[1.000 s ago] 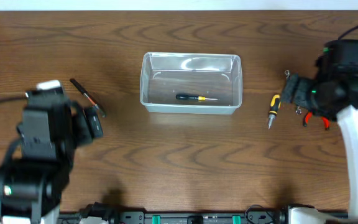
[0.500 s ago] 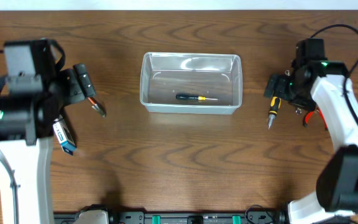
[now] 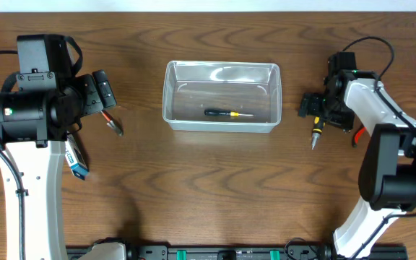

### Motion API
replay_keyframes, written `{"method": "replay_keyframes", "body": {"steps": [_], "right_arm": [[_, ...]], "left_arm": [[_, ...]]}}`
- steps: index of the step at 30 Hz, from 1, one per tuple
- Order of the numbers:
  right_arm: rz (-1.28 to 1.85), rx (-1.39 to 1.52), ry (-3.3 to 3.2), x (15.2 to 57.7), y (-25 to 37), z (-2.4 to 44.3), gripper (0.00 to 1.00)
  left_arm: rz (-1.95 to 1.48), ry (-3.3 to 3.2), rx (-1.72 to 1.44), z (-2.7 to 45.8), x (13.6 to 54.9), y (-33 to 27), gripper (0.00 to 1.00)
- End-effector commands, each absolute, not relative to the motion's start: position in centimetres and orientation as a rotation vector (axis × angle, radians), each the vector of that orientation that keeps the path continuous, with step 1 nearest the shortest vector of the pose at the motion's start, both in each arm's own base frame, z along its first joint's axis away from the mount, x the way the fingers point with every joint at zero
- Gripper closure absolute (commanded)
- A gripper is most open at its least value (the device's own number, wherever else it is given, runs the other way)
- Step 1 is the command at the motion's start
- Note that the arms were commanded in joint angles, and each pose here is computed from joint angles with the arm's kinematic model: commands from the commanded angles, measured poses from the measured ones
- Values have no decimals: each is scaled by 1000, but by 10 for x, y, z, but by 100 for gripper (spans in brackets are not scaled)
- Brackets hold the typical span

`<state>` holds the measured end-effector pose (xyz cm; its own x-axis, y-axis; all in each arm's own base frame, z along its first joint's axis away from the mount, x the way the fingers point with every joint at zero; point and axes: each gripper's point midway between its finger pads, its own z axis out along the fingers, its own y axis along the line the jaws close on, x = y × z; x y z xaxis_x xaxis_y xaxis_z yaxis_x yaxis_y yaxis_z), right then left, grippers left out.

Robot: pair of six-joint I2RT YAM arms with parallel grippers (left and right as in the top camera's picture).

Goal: Pack container
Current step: 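Grasp the yellow-black screwdriver handle with the right gripper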

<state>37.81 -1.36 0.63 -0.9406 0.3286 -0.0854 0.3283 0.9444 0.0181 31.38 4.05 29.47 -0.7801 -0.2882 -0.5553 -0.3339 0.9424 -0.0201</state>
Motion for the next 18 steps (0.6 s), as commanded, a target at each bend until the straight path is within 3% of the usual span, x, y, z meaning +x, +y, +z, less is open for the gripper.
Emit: {"method": "replay_keyframes", "body": {"steps": [1, 10, 18], "right_arm": [[-24, 491, 3057, 374, -11, -10, 1], [-29, 674, 3074, 364, -9, -20, 1], [-61, 758, 3142, 342, -9, -19, 9]], "left_arm": [[104, 2507, -443, 299, 313, 42, 2], [104, 2507, -444, 299, 313, 42, 2], [104, 2507, -444, 299, 313, 42, 2]]}}
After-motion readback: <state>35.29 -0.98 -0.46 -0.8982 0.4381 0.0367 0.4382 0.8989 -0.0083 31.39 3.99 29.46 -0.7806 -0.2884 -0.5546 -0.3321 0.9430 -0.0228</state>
